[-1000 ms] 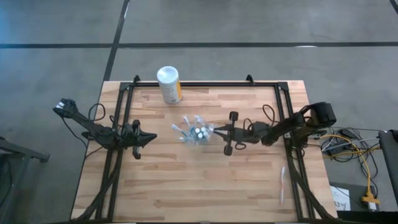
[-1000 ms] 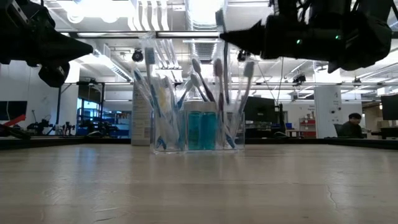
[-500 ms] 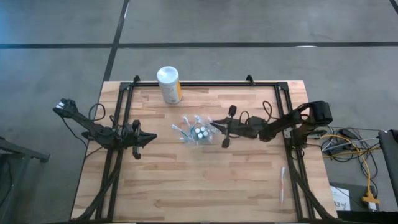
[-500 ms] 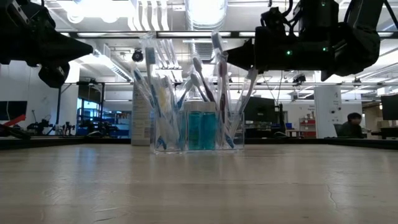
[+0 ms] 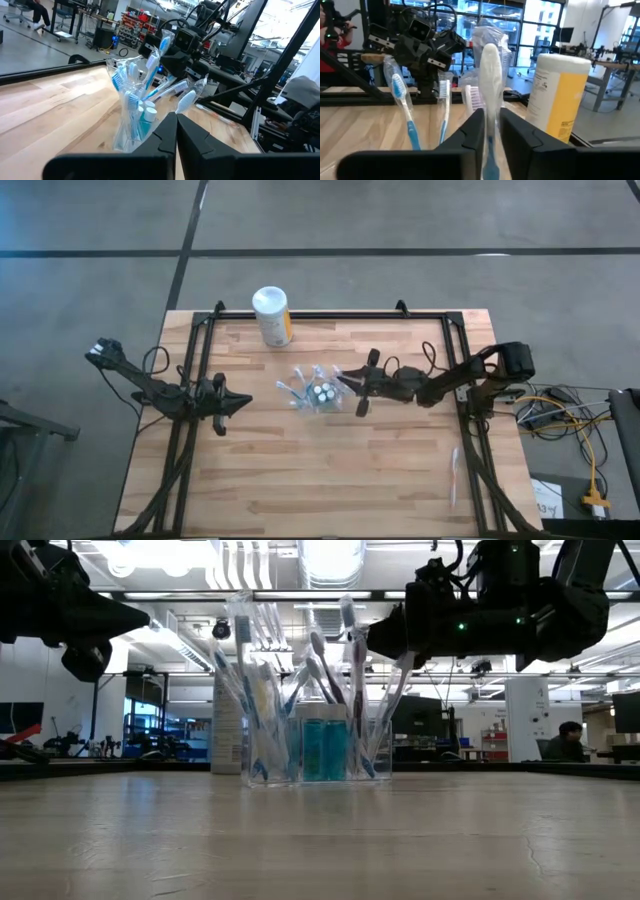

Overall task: Pick & Place toothbrushing station
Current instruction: Put the blue toothbrush into the transparent organizer, then adjust the transparent organizer

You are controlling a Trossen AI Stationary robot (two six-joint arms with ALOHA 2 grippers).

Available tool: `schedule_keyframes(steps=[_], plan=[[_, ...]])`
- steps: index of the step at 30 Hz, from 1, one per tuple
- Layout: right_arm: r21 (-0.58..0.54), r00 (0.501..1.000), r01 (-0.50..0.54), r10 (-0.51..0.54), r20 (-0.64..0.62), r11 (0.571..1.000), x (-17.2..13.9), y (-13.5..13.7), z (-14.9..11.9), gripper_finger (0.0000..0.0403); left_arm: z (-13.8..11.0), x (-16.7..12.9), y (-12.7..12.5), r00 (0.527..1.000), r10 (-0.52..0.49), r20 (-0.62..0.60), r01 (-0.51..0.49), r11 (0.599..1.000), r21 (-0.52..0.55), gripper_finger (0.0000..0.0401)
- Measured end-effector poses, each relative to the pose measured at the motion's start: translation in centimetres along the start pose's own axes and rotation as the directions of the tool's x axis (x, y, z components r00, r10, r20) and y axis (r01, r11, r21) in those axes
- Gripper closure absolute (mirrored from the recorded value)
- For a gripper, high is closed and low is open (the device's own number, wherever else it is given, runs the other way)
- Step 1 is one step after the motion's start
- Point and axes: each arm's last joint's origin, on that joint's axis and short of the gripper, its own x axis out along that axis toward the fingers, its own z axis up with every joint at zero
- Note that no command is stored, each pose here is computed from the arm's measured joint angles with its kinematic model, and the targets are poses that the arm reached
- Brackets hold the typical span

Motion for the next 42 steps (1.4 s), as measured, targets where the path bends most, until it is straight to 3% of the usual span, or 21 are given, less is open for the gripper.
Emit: schedule_keyframes(steps=[5, 10, 17, 22, 27, 32, 37, 42], plan=[[0.018, 1.0, 0.009, -0.009, -0.001, 1.0, 0.0, 0.0, 0.1, 0.0288, 0.0, 0.0, 0.0, 1.0, 0.0, 0.001, 0.0, 1.0, -0.011, 0.0395], [0.003, 0.995, 0.097, -0.097, 0.035, 0.995, -0.3, -0.5, 1.4, 0.0239, 0.0, 0.0, 0.0, 1.0, -0.001, 0.001, 0.001, 1.0, -0.018, 0.0393], [-0.05, 0.993, 0.112, -0.11, 0.042, 0.993, -1.8, -1.1, 5.0, 0.0217, -0.1, 0.0, -0.2, 0.998, -0.055, -0.021, 0.055, 0.998, -0.024, 0.0391], [-0.052, 0.991, 0.096, -0.101, -0.092, 0.994, -4.2, -1.7, 6.9, 0.0236, -0.6, 0.2, -0.3, 0.994, -0.086, -0.072, 0.08, 0.994, -0.08, 0.0397], [-0.016, 0.958, 0.101, -0.102, -0.267, 0.995, -6.6, -2.3, 6.8, 0.0305, -2.0, 0.8, -0.4, 0.985, -0.037, -0.168, 0.018, 0.994, -0.109, 0.0399], [0.054, 0.916, 0.133, -0.102, -0.388, 0.99, -7.8, -2.3, 4.2, 0.0385, -3.0, 1.9, -1.0, 0.972, 0.046, -0.233, -0.076, 0.99, -0.121, 0.04], [0.115, 0.866, 0.272, -0.192, -0.461, 0.955, -8.4, -2.4, 1.0, 0.0392, -3.4, 3.9, -2.8, 0.953, 0.133, -0.273, -0.16, 0.984, -0.081, 0.04], [0.187, 0.846, 0.353, -0.227, -0.483, 0.917, -8.9, -2.5, -1.8, 0.0394, -3.7, 6.2, -4.6, 0.934, 0.288, -0.212, -0.307, 0.949, -0.066, 0.04]])
